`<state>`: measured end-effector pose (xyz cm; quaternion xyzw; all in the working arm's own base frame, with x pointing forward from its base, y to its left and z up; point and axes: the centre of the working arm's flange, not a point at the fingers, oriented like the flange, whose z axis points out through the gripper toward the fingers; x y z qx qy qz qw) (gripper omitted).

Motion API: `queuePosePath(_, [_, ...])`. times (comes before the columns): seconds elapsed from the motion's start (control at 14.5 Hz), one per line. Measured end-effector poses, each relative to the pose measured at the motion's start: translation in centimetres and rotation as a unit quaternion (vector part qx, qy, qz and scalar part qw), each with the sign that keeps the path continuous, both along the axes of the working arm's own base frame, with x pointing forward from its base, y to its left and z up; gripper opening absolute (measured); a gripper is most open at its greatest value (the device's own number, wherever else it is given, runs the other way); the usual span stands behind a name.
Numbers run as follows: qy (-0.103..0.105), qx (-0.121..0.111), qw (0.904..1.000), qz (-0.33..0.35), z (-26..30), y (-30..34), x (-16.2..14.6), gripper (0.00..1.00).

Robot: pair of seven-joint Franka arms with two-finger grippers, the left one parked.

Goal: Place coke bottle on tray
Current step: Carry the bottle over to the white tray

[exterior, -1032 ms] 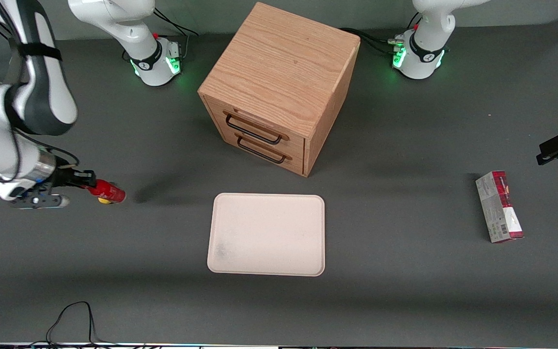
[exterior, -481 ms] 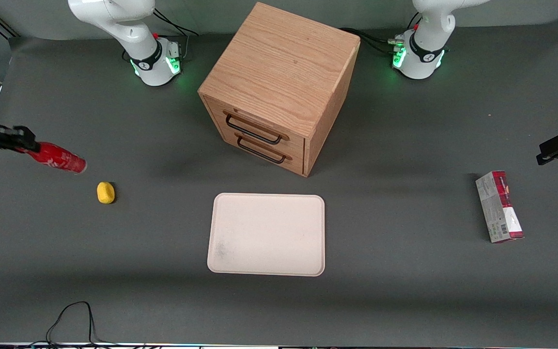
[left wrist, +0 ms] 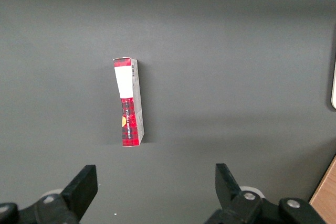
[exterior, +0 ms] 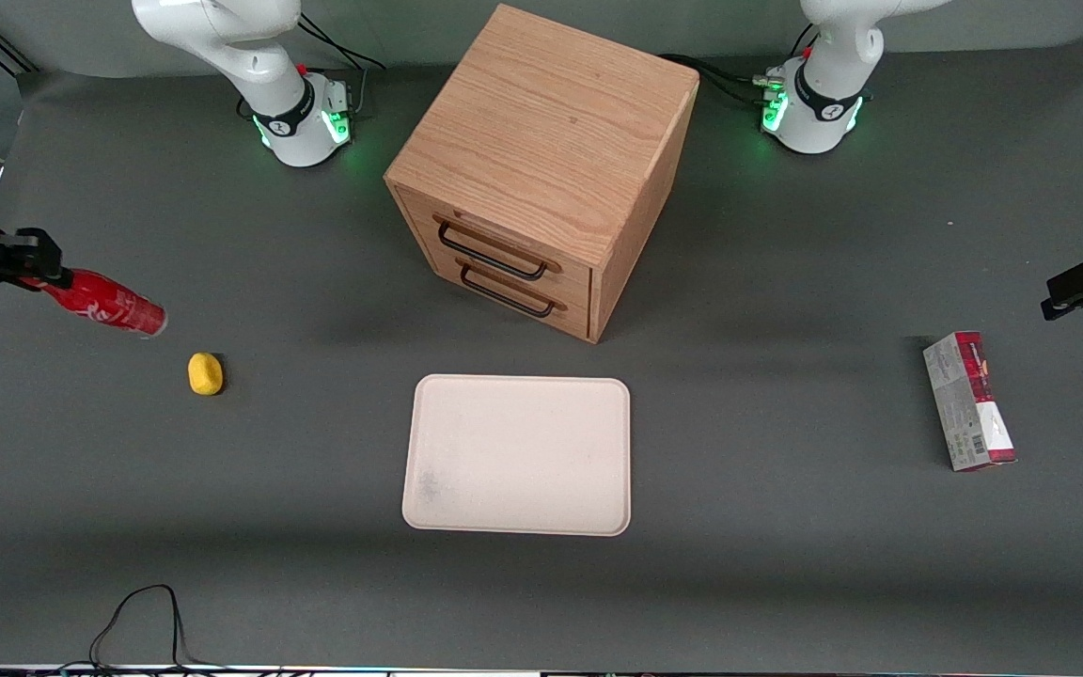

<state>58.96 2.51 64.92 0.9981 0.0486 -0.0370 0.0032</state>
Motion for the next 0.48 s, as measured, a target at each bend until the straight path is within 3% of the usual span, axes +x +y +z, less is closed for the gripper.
queuePosePath(0.14, [-0.008,0.006,0.9997,0.022,-0.5,3.7,2.0,0.31])
queuePosePath(0.48, [-0.004,0.028,0.9965,0.078,-5.3,12.6,6.0,0.31])
